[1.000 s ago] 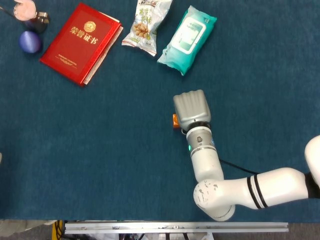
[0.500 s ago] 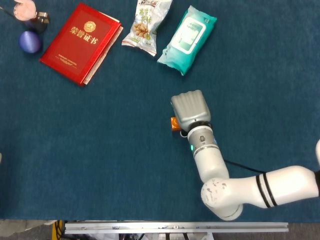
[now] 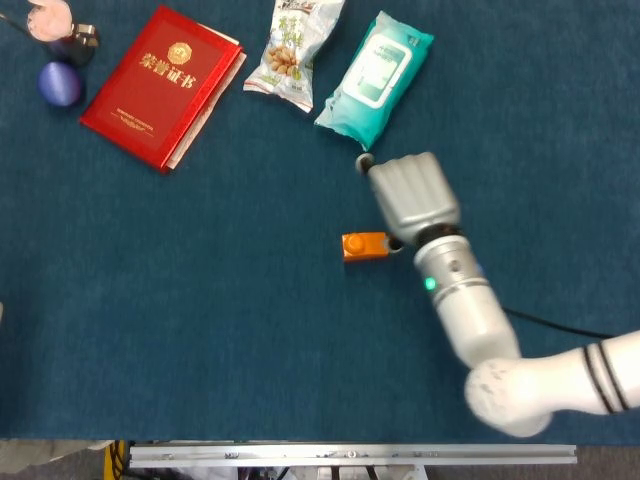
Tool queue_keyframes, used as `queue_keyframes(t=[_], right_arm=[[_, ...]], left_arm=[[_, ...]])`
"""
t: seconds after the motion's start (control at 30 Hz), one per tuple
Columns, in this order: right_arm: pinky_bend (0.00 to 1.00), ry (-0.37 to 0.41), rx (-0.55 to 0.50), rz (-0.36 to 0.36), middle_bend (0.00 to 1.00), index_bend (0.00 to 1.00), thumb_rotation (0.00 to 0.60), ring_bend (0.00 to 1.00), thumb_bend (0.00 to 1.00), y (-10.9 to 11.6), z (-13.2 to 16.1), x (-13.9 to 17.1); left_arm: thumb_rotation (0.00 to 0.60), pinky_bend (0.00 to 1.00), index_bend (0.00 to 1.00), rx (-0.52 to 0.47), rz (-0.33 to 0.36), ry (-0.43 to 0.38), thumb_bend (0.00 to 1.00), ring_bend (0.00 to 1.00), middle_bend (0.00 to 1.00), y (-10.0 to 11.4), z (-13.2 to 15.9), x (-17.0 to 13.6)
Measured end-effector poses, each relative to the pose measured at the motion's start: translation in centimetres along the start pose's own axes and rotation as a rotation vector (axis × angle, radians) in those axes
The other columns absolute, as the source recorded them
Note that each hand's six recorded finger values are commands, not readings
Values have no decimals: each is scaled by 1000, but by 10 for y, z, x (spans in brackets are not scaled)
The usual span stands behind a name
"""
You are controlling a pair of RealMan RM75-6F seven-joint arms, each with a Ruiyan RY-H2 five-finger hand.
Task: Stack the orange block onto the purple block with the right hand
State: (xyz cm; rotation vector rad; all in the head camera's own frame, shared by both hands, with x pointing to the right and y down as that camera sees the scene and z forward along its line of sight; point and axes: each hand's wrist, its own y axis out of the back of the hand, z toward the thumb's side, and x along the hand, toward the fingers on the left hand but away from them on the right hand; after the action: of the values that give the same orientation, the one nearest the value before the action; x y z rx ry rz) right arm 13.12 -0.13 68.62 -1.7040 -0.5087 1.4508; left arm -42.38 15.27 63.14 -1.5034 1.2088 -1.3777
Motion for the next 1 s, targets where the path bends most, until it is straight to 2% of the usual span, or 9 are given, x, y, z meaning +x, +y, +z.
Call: queue_keyframes(t=[0.17, 0.27, 0.6, 0.87, 1.0], right_arm=[[614, -13, -37, -67, 480, 254, 600, 459, 55, 8, -34, 8], [594, -7, -39, -118, 480, 291, 600, 448, 80, 8, -52, 13], [536, -9, 44, -281, 480, 348, 600, 424, 86, 1, -138, 45], [533, -50, 96, -330, 473, 376, 600, 420, 92, -15, -209, 81], [533, -105, 119, -345, 473, 378, 600, 419, 93, -26, -241, 108]], left_arm=[[600, 100, 282, 7, 0, 0, 292, 200, 263, -1, 1, 3], [600, 100, 282, 10, 3, 0, 291, 200, 263, -1, 2, 4], [600, 100, 282, 23, 29, 8, 292, 200, 263, 2, 2, 10], [600, 100, 281, 28, 60, 13, 292, 200, 263, 5, 3, 11], [600, 100, 282, 33, 63, 10, 291, 200, 263, 6, 5, 13]])
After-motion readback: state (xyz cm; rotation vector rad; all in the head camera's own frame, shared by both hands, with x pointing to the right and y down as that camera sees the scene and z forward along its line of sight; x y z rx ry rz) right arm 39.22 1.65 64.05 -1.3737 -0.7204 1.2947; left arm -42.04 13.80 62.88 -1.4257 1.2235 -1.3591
